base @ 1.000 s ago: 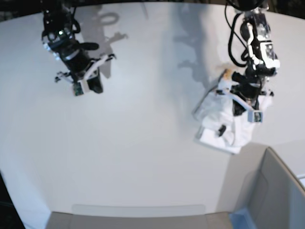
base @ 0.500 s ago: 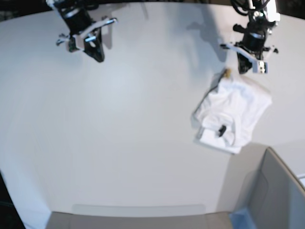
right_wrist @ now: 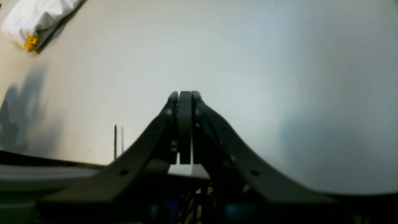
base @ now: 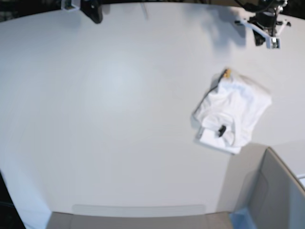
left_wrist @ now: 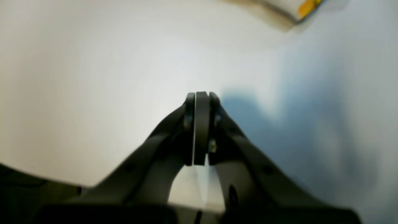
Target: Layout the t-shirt on the table in an organized manner, then fold the t-shirt properly
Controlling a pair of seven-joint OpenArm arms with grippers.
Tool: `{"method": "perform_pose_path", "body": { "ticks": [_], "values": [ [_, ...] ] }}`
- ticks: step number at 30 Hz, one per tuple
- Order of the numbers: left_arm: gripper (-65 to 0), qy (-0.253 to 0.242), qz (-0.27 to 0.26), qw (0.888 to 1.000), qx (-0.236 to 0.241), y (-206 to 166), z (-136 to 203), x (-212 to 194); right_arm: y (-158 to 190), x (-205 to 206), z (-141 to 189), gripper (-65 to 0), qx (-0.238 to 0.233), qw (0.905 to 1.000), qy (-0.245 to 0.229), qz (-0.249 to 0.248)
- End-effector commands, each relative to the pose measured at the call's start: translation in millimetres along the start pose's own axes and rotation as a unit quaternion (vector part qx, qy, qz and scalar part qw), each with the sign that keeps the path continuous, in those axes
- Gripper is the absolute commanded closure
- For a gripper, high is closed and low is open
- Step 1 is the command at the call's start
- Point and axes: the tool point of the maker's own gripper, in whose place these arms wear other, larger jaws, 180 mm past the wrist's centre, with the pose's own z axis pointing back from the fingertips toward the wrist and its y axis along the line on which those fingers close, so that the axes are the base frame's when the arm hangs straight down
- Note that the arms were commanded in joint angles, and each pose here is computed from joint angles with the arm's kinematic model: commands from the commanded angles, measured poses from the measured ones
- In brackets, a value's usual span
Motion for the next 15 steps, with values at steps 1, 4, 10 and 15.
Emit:
{"method": "perform_pose_path", "body": {
  "ticks": [1,4,10,15],
  "values": [
    [0.0,-0.003,-0.009,1.000,0.005,5.0,7.2,-0.4,5.3,-1.3,9.7,0.0,0.006,1.0000,0.003,-0.004],
    [0.0,0.030,-0.012,0.999,0.006,6.7,17.4,-23.9,6.9,-12.4,21.5,0.0,0.004,0.9996,0.027,-0.010],
    [0.0,0.085,0.031,0.996,0.023,4.1,41.8,-70.5,-3.9,-43.2,34.8,0.0,-0.016,0.9970,0.075,-0.006],
    [0.0,0.112,0.049,0.992,0.029,0.1,54.8,-91.6,-2.3,-82.2,51.4,0.0,0.035,0.9889,0.143,0.023]
  ]
}}
